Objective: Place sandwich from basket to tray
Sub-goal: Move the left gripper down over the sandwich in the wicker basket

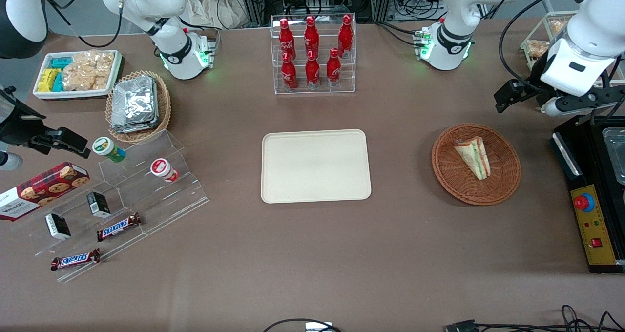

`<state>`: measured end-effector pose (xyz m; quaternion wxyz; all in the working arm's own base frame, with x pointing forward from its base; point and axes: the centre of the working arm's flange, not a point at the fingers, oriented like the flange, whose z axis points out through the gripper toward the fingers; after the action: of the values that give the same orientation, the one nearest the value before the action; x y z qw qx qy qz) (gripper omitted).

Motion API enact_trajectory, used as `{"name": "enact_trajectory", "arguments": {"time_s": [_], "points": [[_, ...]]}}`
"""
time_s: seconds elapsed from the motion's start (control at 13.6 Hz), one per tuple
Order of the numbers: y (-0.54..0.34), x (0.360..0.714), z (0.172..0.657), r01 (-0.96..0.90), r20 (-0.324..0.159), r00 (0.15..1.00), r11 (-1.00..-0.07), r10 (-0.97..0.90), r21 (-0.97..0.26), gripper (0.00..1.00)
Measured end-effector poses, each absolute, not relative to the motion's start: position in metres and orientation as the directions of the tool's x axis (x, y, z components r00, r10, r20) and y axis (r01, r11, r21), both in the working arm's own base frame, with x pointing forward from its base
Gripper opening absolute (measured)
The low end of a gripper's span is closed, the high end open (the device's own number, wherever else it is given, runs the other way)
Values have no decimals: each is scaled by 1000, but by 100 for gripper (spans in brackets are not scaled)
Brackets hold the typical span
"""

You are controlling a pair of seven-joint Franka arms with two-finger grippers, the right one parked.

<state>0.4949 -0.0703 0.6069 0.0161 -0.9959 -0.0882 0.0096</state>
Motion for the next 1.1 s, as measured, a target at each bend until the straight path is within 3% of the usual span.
{"name": "enact_trajectory", "arguments": {"time_s": [0.59, 0.81, 1.1], "points": [[-67, 493, 598, 181, -46, 982, -983, 183, -43, 100], [-42, 495, 558, 225, -77, 971, -973, 228, -45, 100], [-7, 486, 473, 298, -61, 952, -954, 299, -25, 100]]}}
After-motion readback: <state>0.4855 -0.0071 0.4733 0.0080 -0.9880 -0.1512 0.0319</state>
